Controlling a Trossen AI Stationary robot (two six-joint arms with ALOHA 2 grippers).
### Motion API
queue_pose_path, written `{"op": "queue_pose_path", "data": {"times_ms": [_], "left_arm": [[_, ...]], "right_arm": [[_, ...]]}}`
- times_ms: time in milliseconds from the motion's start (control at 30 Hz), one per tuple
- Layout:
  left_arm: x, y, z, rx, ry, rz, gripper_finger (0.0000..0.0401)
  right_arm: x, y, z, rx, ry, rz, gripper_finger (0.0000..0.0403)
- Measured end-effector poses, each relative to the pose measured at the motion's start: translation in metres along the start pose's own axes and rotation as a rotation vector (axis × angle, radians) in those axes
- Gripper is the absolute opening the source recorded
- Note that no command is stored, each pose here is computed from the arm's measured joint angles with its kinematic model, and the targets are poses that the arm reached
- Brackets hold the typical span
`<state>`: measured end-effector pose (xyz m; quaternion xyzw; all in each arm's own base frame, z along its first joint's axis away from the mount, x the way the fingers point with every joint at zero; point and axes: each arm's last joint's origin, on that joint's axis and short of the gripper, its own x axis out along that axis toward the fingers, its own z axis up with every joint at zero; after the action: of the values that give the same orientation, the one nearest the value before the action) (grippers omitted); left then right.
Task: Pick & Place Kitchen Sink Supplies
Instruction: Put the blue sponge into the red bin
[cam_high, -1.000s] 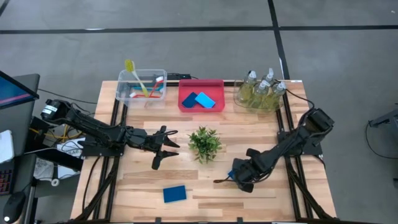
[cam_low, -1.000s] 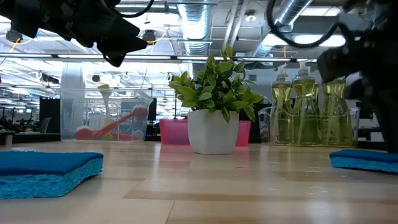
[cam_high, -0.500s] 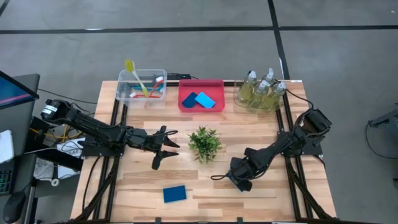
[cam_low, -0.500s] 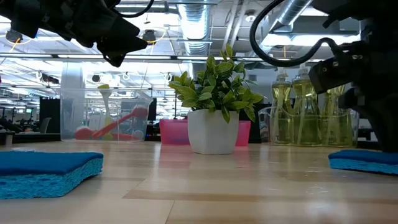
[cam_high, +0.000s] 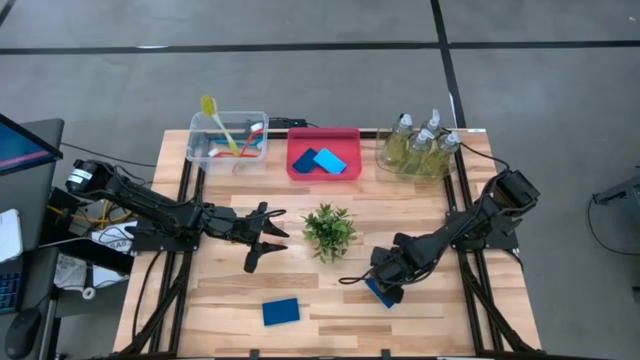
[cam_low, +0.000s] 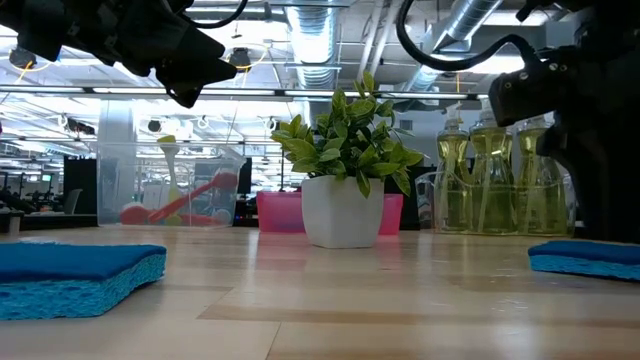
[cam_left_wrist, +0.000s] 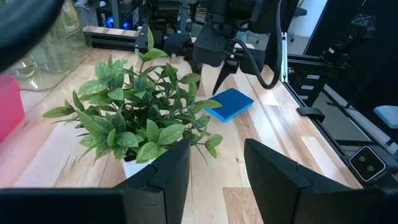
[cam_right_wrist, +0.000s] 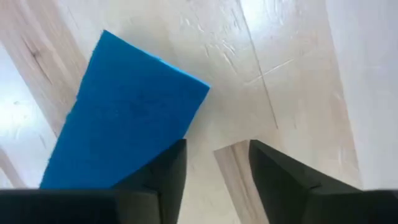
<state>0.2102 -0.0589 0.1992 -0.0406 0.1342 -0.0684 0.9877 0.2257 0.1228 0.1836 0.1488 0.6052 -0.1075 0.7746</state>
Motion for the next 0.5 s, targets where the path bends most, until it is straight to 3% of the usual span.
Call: {"op": "queue_pose_path", "data": {"times_ms": [233, 500], "left_arm": [[0.0000, 0.0000, 0.0000, 0.000, 0.000, 0.000, 0.0154], [0.0000, 0.0000, 0.0000, 0.000, 0.000, 0.000, 0.0154]], "right_arm": [[-0.0001, 0.0022, -0.0004, -0.005, -0.006, 0.014, 0.0199], [-0.0010, 0.0088, -0.0021, -0.028, -0.021, 0.055, 0.0193]]}}
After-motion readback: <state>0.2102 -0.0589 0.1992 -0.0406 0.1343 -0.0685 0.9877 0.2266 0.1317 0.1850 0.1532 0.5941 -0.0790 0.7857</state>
